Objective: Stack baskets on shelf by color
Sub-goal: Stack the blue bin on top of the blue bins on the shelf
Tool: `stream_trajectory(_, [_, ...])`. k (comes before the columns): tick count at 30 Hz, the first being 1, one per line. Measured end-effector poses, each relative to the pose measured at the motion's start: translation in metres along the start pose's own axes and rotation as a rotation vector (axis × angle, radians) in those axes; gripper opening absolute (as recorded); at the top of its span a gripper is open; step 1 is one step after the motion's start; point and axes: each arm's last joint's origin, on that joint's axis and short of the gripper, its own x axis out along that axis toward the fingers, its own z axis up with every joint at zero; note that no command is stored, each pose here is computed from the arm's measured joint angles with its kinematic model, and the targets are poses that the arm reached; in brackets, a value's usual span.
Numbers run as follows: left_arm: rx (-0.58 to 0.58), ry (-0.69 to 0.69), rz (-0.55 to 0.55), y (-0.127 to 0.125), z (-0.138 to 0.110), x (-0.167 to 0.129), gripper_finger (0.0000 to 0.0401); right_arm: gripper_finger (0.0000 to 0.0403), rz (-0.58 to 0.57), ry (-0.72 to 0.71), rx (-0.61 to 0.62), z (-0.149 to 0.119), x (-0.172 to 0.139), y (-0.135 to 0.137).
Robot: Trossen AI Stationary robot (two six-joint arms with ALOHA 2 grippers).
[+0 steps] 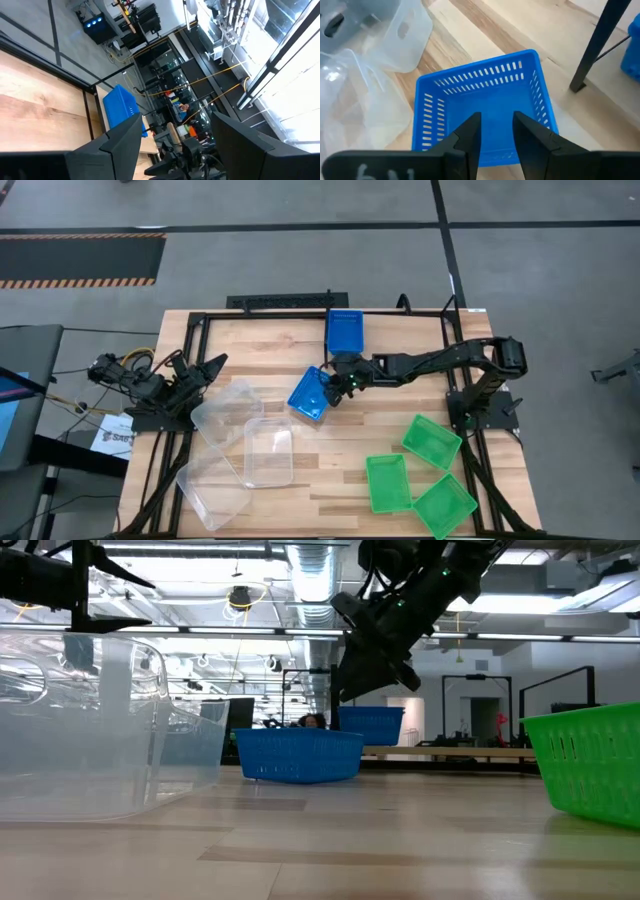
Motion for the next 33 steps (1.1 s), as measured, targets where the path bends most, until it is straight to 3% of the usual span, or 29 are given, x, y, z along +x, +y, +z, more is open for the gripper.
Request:
stream_trajectory(6, [-0.012, 0.001, 0.001, 0.000, 0.000, 0.000, 0.0224, 0.0132, 0.011, 0.011, 0.012, -0.003, -0.001, 0.004])
stream_trajectory(13, [-0.014, 0.000, 0.001, 0.000, 0.000, 0.000, 0.0224, 0.0119, 0.065, 0.060, 0.122, -0.006, -0.001, 0.007])
stream_trajectory(23, [-0.036, 0.024, -0.017, 0.000, -0.001, 0.000, 0.0224, 0.0117, -0.079, 0.136, 0.638, -0.021, -0.004, 0.005])
stream_trajectory(33, [-0.029, 0.044, -0.032, -0.001, -0.001, 0.000, 0.0224, 0.0134, -0.157, 0.023, 0.730, -0.023, -0.005, 0.006])
